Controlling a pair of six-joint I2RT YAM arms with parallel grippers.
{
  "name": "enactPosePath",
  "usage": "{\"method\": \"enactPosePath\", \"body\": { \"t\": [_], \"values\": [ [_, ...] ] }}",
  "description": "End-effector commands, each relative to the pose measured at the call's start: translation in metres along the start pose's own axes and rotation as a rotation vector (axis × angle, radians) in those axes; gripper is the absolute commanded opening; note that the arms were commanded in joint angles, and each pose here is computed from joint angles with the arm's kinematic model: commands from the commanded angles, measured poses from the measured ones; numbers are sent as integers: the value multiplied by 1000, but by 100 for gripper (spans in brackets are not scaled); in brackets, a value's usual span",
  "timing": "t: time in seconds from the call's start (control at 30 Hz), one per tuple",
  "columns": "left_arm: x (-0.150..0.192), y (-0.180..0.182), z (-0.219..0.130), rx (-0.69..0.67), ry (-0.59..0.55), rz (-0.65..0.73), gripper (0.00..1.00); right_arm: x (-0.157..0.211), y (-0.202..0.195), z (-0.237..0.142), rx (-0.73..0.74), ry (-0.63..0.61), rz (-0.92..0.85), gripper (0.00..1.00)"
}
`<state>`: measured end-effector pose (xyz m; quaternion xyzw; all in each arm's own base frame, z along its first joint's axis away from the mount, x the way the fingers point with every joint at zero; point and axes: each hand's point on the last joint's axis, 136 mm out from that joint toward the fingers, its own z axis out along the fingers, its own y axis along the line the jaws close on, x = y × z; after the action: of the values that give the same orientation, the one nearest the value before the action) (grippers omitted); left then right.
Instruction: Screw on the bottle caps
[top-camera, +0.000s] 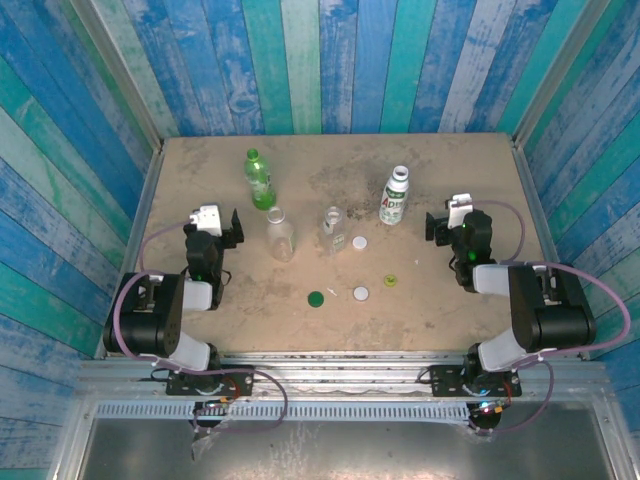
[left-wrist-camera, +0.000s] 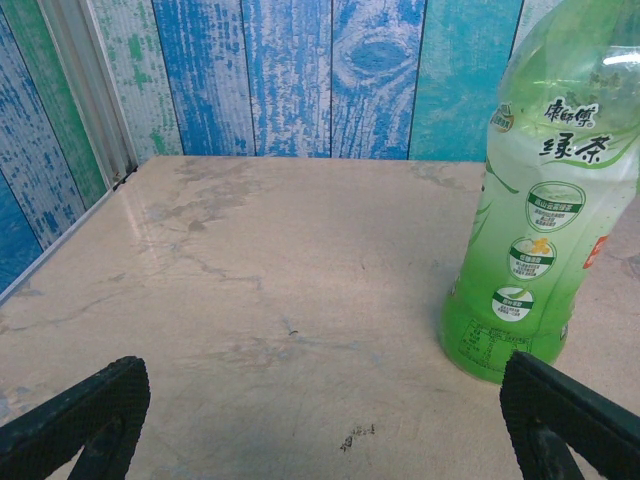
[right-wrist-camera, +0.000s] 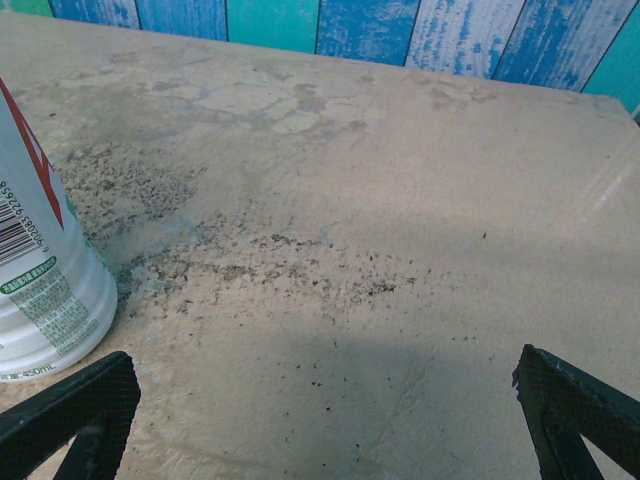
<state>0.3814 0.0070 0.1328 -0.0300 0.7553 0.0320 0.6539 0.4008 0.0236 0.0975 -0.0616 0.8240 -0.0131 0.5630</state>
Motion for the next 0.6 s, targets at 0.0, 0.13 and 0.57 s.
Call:
{"method": "enactPosePath", "body": {
  "t": [0.0, 0.13, 0.57],
  "values": [
    [4, 1, 3, -4, 15, -6, 94, 0, -2, -1, 9, -5, 13, 100],
    [5, 2, 3, -6, 16, -5, 94, 1, -2, -1, 9, -4, 13, 100],
    [-29, -16, -14, 35, -22, 62, 94, -36, 12, -28, -27, -14, -22, 100]
  ]
}}
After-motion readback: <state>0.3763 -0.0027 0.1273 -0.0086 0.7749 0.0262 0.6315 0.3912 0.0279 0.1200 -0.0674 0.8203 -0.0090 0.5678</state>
